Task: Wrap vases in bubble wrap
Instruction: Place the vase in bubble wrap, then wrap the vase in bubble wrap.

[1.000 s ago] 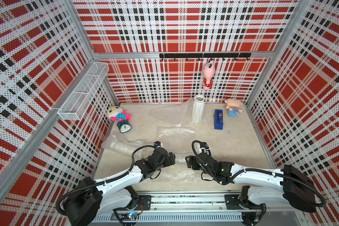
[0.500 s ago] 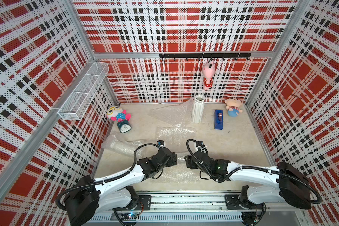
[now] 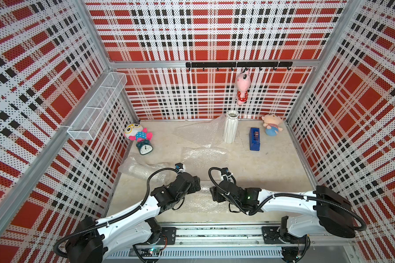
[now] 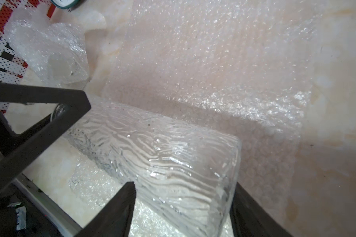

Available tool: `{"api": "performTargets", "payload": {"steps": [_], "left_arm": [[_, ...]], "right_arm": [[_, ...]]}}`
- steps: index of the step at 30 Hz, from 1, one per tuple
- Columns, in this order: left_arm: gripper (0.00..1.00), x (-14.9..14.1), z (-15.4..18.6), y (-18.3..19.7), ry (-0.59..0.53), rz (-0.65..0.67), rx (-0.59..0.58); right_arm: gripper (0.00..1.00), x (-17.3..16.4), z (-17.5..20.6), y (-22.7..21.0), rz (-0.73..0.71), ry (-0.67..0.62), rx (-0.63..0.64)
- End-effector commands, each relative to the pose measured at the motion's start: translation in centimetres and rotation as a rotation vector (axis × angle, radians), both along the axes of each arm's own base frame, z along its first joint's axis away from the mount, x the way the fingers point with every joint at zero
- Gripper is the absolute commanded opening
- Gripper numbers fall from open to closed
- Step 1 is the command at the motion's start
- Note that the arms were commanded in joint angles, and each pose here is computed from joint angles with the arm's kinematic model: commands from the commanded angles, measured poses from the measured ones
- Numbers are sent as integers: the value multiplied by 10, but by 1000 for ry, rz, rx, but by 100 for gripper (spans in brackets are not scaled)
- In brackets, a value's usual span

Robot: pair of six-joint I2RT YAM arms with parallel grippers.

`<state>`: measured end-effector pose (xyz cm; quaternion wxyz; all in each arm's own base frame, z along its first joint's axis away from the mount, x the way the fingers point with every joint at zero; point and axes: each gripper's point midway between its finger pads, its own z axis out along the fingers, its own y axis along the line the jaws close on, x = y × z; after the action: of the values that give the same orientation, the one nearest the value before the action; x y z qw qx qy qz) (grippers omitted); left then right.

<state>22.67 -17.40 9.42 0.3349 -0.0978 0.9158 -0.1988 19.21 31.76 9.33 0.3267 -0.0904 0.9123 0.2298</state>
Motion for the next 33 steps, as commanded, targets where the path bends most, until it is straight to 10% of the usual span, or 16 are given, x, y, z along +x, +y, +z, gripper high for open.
{"api": "performTargets", "payload": {"steps": [1, 22, 33], "left_arm": [[90, 1, 5, -23, -6, -48, -106], [95, 14, 20, 22, -58, 56, -143], [95, 34, 24, 55, -73, 132, -144]], "right_arm": [[74, 3, 31, 27, 16, -49, 137], [87, 8, 47, -40, 104, -291, -283], [76, -74, 3, 8, 632, -377, -452]]}}
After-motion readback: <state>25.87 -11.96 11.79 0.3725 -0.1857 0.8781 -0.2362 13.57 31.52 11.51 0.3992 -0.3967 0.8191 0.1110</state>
